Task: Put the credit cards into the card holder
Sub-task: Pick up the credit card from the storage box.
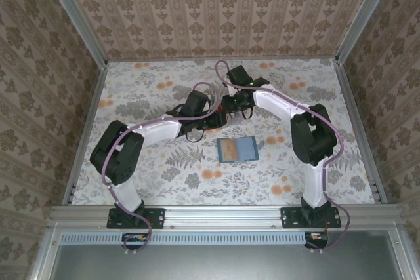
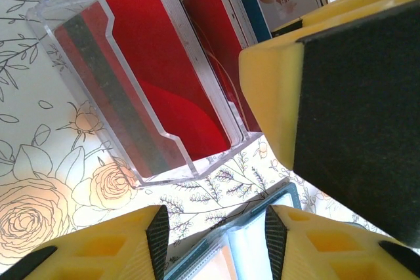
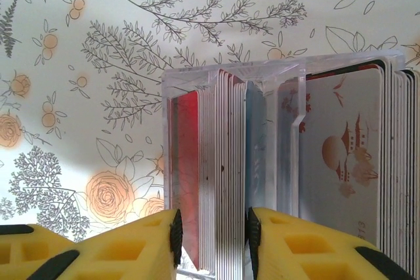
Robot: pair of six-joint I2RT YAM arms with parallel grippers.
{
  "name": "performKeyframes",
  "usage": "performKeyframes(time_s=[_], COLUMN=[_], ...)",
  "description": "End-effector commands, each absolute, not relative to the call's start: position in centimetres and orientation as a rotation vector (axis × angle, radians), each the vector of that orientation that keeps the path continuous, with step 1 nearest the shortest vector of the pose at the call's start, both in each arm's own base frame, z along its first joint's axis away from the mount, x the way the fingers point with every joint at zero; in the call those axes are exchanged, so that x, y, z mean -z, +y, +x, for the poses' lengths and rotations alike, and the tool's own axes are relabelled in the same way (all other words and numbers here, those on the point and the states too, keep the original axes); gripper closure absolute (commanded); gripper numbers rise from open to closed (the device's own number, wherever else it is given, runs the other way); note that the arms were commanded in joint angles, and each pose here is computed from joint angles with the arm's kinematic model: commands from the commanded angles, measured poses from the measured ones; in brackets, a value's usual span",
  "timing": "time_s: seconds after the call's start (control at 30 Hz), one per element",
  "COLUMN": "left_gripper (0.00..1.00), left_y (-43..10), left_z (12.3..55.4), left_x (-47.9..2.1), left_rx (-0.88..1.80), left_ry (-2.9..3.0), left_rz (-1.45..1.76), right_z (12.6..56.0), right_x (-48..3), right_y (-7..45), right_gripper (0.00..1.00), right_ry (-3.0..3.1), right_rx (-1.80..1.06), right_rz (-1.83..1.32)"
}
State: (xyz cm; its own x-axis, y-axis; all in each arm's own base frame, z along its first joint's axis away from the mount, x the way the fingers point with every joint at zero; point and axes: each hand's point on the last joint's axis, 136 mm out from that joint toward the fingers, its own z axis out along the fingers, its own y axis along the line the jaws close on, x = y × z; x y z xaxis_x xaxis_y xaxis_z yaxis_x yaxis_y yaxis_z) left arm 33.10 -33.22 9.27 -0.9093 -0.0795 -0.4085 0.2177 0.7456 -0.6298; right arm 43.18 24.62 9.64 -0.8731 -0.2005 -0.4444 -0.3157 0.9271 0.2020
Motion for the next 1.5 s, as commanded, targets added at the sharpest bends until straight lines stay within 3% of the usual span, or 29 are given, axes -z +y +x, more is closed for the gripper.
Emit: performKeyframes(time_s=[0.0,0.27,0.6,1.23,1.47], left_gripper=[0.55,0.55,0.55,0.55,0.55], left_y=[-33.4,-33.3,-33.3,-31.1,-30.4], left_z=[33.1,33.1,33.1,32.5,30.1], left_x=[-8.6,-8.6,-8.5,-8.5,-7.3], left_rx=[0.986,0.984,0.986,0.927,0.938], left_ry=[2.542,2.539,2.541,2.484,2.488], left_rz=[0.111,0.111,0.11,0.112,0.142], right_z=[42.6,42.8,42.7,41.2,38.1], right_x=[-10.7,-10.3,-11.5,-18.3,-20.0], right_y=[25.1,24.7,24.4,23.3,23.4], right_gripper=[0.68,0.84,0.94,0.96,0.96], right_ry=[2.66,2.668,2.646,2.479,2.419], right_rx=[-0.445,-0.435,-0.436,-0.491,-0.769], right_rz=[-0.368,-0.349,-0.345,-0.322,-0.276])
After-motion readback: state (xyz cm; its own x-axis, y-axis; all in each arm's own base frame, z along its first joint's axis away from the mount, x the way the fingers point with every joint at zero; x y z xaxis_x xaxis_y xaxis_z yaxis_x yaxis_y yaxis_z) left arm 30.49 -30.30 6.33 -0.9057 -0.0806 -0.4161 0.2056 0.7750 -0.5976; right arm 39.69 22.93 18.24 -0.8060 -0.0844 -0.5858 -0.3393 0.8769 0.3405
